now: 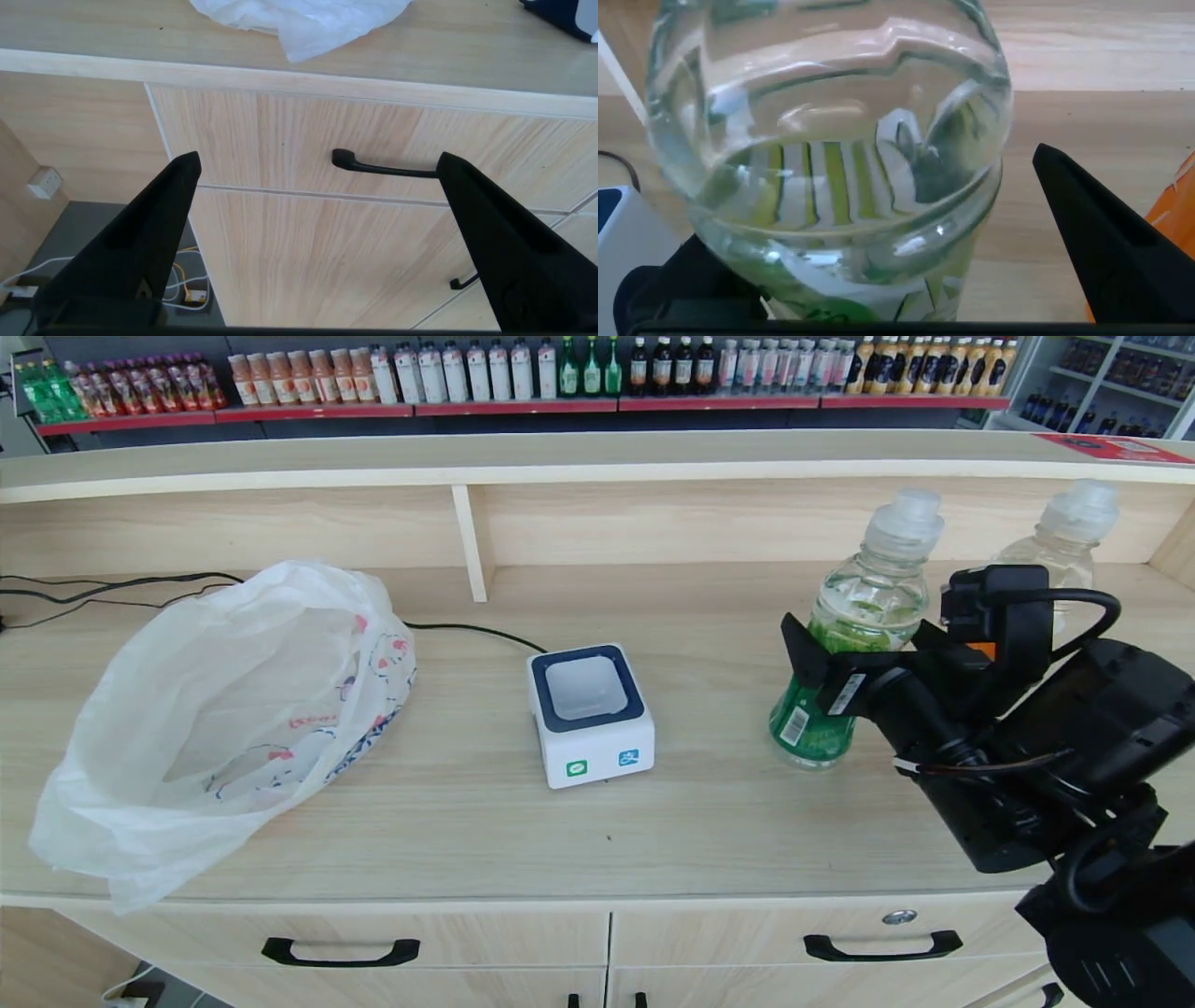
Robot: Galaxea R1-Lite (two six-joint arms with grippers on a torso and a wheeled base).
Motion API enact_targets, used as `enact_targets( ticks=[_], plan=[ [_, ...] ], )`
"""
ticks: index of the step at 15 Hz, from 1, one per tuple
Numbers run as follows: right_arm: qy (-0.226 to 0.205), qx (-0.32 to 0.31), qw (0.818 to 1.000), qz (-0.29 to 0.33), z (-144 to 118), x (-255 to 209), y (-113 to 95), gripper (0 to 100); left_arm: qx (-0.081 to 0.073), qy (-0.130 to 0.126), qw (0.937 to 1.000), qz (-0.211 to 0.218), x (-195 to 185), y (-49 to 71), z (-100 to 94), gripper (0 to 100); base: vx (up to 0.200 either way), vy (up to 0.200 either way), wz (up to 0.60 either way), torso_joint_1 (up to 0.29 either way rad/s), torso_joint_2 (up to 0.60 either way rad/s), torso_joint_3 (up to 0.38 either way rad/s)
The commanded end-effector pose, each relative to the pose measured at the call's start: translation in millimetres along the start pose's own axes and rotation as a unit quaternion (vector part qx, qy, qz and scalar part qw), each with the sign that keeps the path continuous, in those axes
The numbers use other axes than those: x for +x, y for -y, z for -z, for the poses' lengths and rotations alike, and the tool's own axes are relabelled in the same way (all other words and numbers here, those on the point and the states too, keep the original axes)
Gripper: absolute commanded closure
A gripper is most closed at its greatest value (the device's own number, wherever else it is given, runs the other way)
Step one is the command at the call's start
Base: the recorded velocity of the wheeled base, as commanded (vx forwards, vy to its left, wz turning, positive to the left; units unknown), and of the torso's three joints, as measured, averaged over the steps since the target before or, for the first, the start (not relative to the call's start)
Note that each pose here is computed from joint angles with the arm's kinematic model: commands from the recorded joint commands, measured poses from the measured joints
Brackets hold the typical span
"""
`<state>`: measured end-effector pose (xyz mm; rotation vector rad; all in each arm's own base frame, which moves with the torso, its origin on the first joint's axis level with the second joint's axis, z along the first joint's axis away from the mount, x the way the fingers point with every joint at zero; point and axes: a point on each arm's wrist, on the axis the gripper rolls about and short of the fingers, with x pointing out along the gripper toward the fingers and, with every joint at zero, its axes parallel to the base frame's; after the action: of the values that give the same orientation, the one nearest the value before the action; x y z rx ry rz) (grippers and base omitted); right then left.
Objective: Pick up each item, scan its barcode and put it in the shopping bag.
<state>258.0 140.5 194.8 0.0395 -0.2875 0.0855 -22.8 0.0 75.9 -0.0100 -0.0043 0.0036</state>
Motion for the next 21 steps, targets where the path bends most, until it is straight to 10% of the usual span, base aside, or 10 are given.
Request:
enact_targets(
  ticks=[1, 13, 14, 21],
  plan=[
    [-0.005, -0.003, 1.000, 0.000, 5, 3, -2, 0, 0.000, 0.000, 1.0000, 0.000, 0, 0.0, 0.0, 0, 0.000, 0.000, 0.00, 0.000, 0.00, 0.000],
    [0.005, -0.008, 1.000, 0.027, 2, 9, 13, 0, 0.000, 0.000, 1.0000, 0.000, 0, 0.0, 0.0, 0, 0.000, 0.000, 0.00, 0.000, 0.00, 0.000],
    [0.006, -0.007, 1.000, 0.027, 2, 9, 13, 100, 0.000, 0.000, 1.0000, 0.000, 0, 0.0, 0.0, 0, 0.000, 0.000, 0.00, 0.000, 0.00, 0.000],
    [0.022, 0.000, 0.999, 0.027, -9, 3, 16, 100, 0.000, 0.000, 1.0000, 0.000, 0, 0.0, 0.0, 0, 0.000, 0.000, 0.00, 0.000, 0.00, 0.000]
  ],
)
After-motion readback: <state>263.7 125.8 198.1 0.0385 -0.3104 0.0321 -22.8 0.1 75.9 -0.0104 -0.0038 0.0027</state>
